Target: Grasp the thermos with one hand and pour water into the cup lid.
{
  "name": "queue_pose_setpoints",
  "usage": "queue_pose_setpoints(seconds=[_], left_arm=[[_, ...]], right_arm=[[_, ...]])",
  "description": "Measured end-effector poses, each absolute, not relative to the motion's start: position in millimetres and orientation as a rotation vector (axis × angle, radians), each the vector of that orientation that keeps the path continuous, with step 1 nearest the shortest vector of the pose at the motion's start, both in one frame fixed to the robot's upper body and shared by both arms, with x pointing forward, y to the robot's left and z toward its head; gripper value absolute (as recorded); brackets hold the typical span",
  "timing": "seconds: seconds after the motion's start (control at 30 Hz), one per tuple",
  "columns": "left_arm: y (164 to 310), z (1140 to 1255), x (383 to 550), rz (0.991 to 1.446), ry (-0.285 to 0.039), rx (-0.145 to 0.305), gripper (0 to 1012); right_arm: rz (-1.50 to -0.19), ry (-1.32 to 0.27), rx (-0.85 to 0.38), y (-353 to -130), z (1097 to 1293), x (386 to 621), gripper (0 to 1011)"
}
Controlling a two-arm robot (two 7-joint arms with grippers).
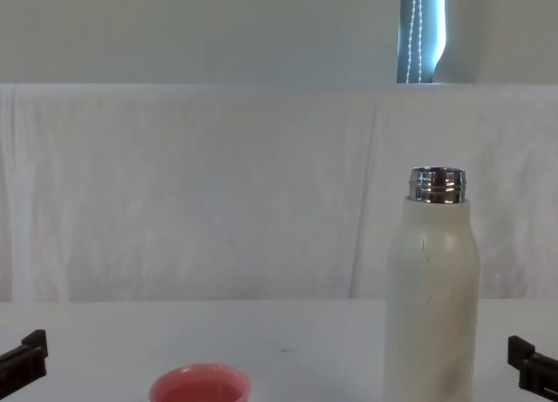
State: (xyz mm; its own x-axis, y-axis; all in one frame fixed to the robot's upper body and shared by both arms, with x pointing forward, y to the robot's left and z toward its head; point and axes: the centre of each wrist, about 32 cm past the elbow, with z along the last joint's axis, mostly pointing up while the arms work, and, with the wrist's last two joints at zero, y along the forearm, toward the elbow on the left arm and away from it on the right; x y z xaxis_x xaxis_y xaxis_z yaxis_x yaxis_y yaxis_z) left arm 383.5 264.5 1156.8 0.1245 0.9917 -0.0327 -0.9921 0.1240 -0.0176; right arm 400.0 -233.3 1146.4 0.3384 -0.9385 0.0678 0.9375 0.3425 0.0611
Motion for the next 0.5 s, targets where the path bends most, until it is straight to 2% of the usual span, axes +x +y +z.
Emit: queue_pose_setpoints(seconds=[0.5], left_arm=[[264.5,1156.8,383.5,1.446,0.014,-0.038,1001]], right_arm=[[-1.266,-0.084,0.022,-234,1132.0,395,1001]])
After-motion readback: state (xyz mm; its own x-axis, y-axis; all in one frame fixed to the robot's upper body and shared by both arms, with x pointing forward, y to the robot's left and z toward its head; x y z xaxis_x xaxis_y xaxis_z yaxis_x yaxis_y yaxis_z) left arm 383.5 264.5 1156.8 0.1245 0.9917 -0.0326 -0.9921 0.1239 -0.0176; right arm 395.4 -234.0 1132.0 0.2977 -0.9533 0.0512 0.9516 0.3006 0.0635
